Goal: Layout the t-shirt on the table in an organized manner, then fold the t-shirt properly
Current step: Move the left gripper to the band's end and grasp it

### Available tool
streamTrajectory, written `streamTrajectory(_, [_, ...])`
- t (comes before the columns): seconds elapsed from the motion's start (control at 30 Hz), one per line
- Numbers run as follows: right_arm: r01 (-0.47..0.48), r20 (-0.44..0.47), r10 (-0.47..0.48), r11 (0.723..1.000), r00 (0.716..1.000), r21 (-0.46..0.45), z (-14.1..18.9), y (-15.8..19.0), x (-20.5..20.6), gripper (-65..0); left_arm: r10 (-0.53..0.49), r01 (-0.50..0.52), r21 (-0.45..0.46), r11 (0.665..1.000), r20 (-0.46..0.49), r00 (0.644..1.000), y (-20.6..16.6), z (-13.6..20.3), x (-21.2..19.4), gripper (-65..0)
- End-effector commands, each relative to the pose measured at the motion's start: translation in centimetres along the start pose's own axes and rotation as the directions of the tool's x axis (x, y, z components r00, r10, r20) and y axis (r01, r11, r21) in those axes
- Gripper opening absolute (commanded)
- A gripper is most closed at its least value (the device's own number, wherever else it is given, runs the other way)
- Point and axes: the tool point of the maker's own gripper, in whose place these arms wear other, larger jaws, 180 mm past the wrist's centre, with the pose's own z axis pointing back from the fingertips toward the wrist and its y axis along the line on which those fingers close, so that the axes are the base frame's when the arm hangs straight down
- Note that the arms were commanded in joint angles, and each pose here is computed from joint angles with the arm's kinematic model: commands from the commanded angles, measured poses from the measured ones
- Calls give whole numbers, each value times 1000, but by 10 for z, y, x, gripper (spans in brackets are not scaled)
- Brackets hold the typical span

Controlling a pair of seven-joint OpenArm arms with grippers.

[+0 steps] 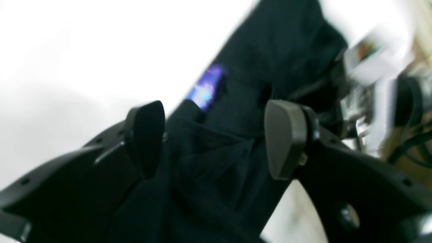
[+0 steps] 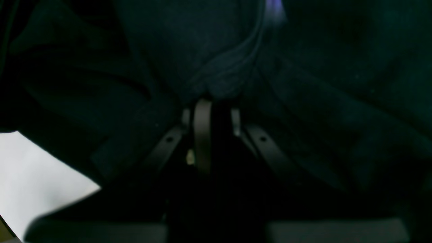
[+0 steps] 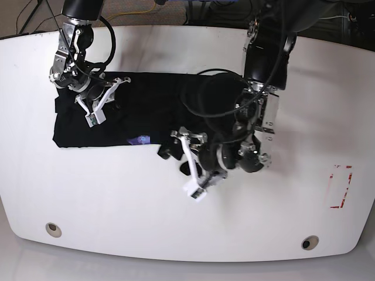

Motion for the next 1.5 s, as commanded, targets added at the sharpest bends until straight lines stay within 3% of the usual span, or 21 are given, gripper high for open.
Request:
streamTrajectory(0.0, [-10, -61, 11, 1000, 998, 18, -5, 8, -13, -596, 6, -7, 6, 1000, 59, 998, 11, 19, 12, -215])
streamTrajectory(0.2, [-11, -65, 12, 1000, 998, 15, -6, 7, -14, -596, 73, -78, 65, 995, 66, 995, 46, 54, -21, -260])
streamTrajectory(0.43, [-11, -65, 12, 1000, 998, 15, -6, 7, -14, -596, 106, -108, 29, 994, 76, 992, 60, 85, -62, -479])
streamTrajectory(0.53, [-9, -62, 10, 1000, 998, 18, -6, 8, -13, -596, 92, -93, 10, 996, 65, 994, 59, 91, -79, -542])
streamTrajectory(0.73, [-10, -63, 11, 1000, 998, 17, -6, 8, -13, -596, 79, -79, -16, 997, 22, 997, 51, 91, -110, -557])
streamTrajectory(0.93, [-10, -63, 11, 1000, 998, 17, -6, 8, -13, -596, 159, -159, -27, 987, -25, 987, 53, 82, -137, -557])
streamTrajectory(1.17, [-11, -65, 12, 1000, 998, 15, -6, 7, -14, -596, 237, -237, 1, 971, -83, 968, 61, 62, -169, -557])
streamTrajectory(1.47, [-17, -44, 18, 1000, 999, 19, -6, 8, -4, -590, 211, -198, 85, 977, -194, 958, 83, 57, -188, -557])
